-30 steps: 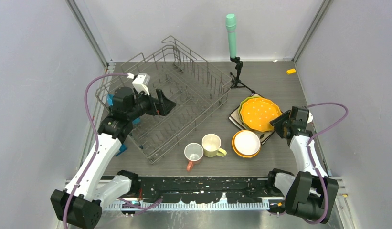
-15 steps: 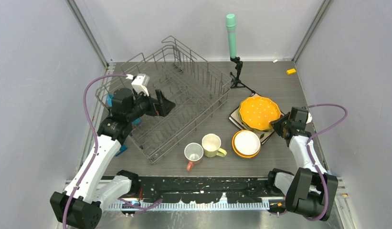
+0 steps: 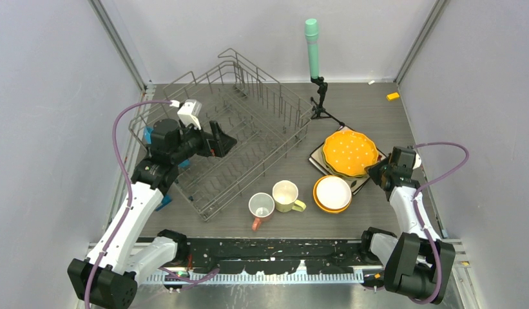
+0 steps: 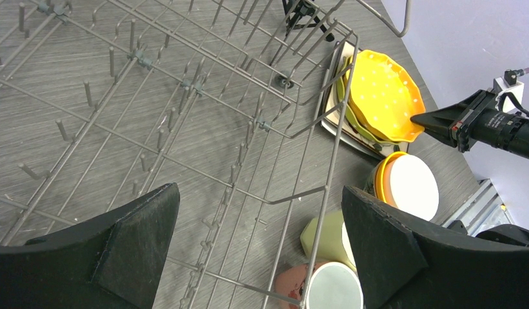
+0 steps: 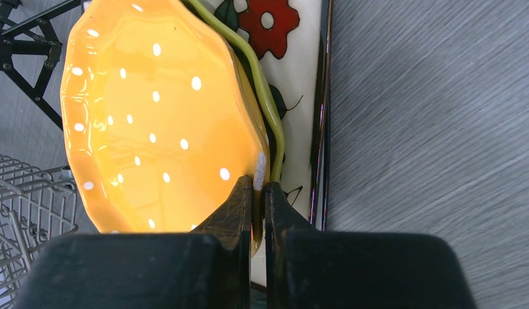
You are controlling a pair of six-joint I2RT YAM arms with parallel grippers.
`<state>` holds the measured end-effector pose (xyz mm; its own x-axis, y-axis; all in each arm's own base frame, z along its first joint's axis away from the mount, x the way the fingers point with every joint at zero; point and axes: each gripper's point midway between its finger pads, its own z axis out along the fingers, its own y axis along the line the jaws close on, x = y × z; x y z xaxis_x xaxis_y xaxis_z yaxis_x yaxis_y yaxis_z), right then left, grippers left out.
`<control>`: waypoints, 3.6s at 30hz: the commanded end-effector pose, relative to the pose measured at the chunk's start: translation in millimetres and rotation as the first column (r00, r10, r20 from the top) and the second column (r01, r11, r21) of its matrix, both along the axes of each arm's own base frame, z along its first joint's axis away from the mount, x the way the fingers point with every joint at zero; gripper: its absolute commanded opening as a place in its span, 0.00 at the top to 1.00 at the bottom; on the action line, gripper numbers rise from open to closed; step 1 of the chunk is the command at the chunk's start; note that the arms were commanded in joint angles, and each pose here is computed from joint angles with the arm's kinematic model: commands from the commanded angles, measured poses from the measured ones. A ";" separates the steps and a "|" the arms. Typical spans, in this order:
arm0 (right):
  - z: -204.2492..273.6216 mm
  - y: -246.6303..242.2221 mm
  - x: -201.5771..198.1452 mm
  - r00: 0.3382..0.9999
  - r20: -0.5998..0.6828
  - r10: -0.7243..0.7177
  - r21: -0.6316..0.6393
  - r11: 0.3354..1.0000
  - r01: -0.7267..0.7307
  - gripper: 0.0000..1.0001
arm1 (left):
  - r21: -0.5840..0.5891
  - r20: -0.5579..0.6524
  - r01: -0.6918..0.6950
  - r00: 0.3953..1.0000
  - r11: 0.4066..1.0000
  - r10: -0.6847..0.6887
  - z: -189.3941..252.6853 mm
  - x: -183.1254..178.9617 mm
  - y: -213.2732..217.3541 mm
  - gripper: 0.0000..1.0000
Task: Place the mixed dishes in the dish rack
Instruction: Pick up the plate at the center of the board, then insert the plate into the dish rack.
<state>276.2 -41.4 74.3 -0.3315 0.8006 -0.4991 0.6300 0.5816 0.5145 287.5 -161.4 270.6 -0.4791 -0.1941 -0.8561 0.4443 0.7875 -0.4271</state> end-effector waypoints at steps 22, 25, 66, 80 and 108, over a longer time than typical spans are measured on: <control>78.0 0.5 27.8 0.933 0.354 -0.064 0.125 0.992 0.020 1.00 | -0.028 0.040 0.011 0.999 1.000 -0.010 13.2 0.8 -3.8 0.02; 82.9 1.1 27.1 0.930 0.363 -0.053 0.115 0.993 0.011 1.00 | -0.032 0.035 0.015 0.999 0.999 -0.014 13.0 0.5 -4.8 0.02; 236.0 72.0 -2.1 0.672 0.667 0.321 -0.061 0.923 -0.380 1.00 | -0.194 -0.101 0.155 0.979 0.969 -0.177 21.4 5.7 -48.7 0.02; 258.7 104.0 -15.0 0.598 0.618 0.511 -0.149 0.822 -0.549 1.00 | -0.319 -0.023 0.315 0.940 0.894 -0.340 80.0 -6.7 -127.4 0.02; 246.7 146.7 -15.0 0.535 0.579 0.616 -0.171 0.733 -0.658 1.00 | -0.451 -0.095 0.400 0.868 0.798 -0.488 68.9 -4.6 -205.6 0.24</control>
